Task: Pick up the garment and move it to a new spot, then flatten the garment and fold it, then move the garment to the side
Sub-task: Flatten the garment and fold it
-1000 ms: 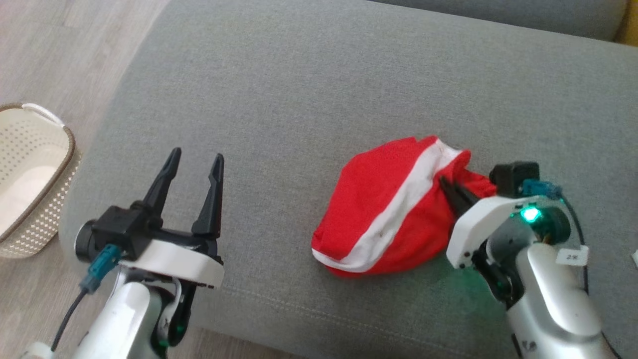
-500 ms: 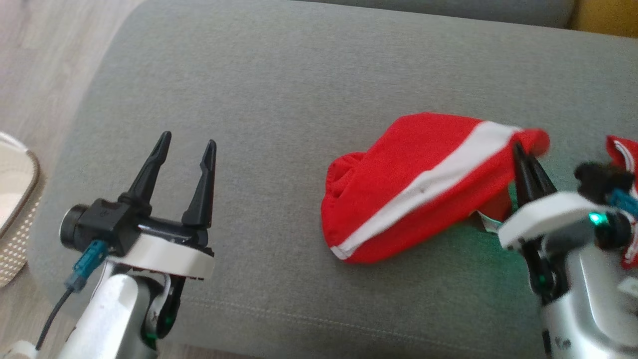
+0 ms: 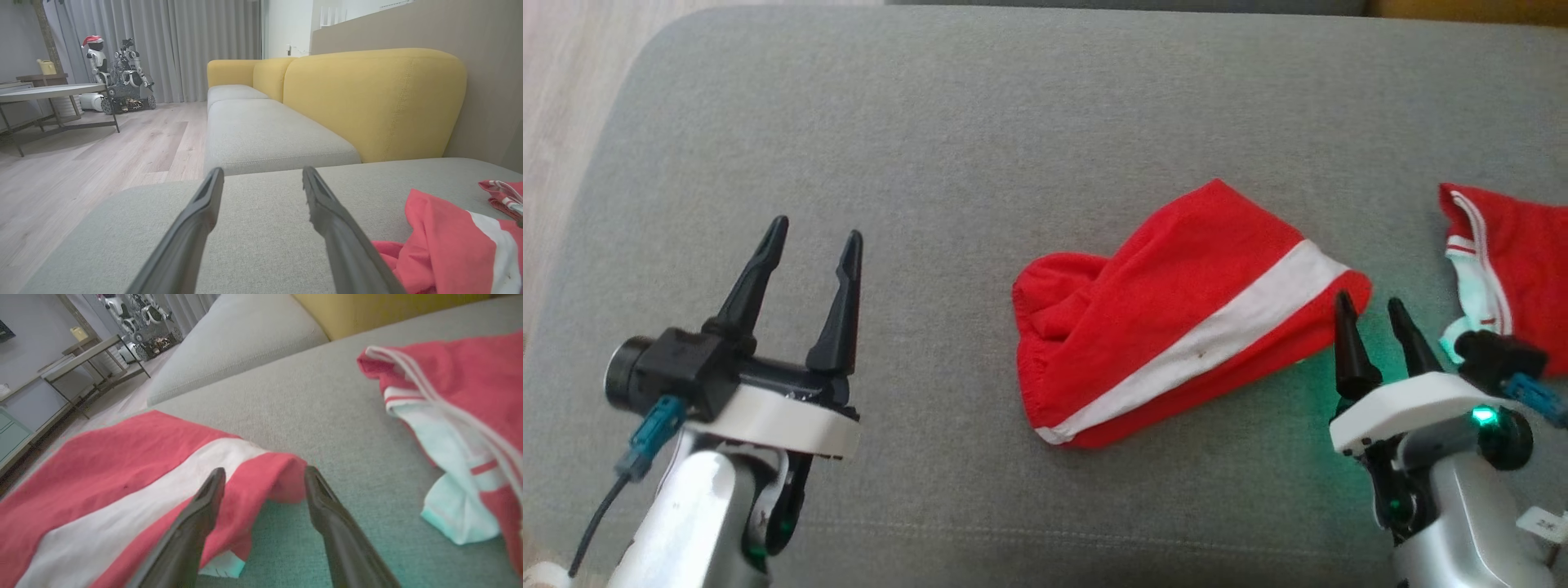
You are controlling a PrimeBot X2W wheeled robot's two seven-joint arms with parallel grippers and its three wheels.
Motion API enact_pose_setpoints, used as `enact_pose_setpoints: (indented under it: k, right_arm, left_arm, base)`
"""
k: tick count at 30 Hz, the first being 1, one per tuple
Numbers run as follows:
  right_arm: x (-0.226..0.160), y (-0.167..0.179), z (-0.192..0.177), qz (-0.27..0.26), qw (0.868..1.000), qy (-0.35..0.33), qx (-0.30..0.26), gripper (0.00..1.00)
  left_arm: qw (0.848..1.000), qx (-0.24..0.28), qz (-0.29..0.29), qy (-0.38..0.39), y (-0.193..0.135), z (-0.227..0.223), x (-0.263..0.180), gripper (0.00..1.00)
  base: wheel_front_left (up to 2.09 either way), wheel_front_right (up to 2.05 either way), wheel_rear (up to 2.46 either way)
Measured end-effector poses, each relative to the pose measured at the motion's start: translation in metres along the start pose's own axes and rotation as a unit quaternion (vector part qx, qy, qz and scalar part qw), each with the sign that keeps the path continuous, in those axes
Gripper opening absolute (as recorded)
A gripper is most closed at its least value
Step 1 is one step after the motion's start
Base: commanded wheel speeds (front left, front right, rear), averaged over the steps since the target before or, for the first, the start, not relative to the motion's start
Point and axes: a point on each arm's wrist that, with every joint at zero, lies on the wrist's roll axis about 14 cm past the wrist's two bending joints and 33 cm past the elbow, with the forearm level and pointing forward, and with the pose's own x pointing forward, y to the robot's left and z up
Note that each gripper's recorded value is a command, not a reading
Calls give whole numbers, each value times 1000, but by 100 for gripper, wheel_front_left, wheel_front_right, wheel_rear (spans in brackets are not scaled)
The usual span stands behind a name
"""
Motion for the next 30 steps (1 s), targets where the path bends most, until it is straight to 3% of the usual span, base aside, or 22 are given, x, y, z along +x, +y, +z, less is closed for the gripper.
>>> enact_pose_setpoints:
  k: [13,30]
  right_arm:
    - [-52,23,77,26,985,-140,-102,100]
    - [-99,34,75,32,983,-135,-117,100]
  left_arm:
    - [1000,-6,14,19,-2,-8,-28,100]
    - [998,-8,37,45,2,-15,-64,100]
  base:
    - [0,0,0]
    - [0,0,0]
